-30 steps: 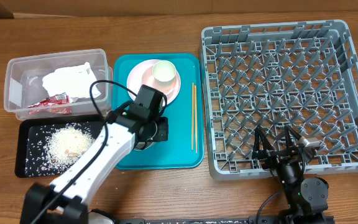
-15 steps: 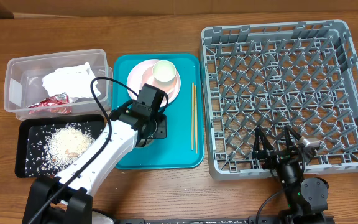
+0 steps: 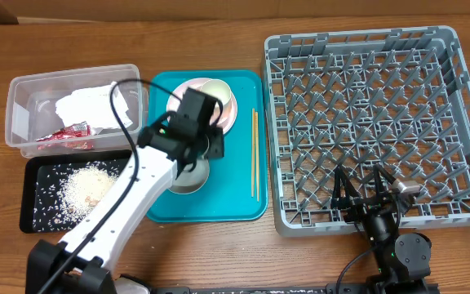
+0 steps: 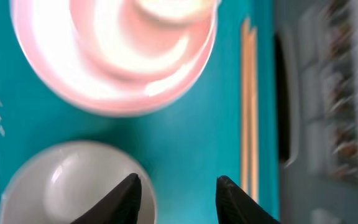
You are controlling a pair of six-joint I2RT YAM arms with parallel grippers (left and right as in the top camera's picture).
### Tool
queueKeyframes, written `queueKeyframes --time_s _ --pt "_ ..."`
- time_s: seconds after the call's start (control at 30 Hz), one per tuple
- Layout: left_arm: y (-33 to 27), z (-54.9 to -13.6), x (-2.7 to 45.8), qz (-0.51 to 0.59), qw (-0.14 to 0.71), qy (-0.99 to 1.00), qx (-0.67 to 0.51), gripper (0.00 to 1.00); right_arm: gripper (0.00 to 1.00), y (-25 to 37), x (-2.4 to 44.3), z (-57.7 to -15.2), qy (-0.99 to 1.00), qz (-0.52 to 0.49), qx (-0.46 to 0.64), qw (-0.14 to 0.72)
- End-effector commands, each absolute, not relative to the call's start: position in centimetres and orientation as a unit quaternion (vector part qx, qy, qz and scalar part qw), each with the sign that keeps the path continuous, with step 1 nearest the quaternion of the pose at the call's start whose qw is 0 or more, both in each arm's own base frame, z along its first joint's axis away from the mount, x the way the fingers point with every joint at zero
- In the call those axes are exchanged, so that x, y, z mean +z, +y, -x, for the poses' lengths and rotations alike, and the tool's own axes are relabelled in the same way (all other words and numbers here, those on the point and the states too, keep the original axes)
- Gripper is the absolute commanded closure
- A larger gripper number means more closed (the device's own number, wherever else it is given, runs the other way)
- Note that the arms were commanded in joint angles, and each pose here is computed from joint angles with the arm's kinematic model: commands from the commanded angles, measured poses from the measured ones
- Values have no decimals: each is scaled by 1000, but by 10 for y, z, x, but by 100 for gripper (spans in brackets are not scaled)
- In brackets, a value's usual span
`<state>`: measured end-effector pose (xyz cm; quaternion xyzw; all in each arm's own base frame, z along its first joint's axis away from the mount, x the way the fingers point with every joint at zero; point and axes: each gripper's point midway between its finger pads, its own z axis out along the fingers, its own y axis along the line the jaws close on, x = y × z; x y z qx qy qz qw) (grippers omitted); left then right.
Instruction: Sort waste into correct bins and load items into the dishwasher
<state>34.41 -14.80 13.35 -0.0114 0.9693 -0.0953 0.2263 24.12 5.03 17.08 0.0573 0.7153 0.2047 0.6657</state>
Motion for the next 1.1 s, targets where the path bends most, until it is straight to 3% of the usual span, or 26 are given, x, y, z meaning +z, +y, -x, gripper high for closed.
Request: queueKeyframes --time_s 0.0,0.07,0.1,0.17,0.33,0.5,0.73,0.93,1.07 --pt "-137 -369 189 38 290 949 -117 56 0 48 170 -242 713 -60 202 669" --pt "-123 -374 202 67 299 944 -119 49 0 48 170 -242 713 -60 202 669" --pt "-116 -375 206 81 299 943 -119 37 0 48 170 -242 712 -60 202 670" --pt "-103 -374 204 97 292 945 -110 0 0 48 177 -242 702 -59 205 679" --pt "-87 -369 195 116 271 951 -95 0 0 50 216 -238 643 -62 238 725" --pt "-87 -369 195 116 271 951 -95 0 0 50 208 -239 656 -65 237 713" --pt "-88 -372 197 116 277 949 -100 0 0 67 213 -234 649 -68 316 689" --pt "-77 -384 208 131 302 939 -101 0 1 57 236 -227 672 -93 293 673" --pt "-43 -393 215 170 320 929 -75 0 1 45 276 -222 689 -100 249 673"
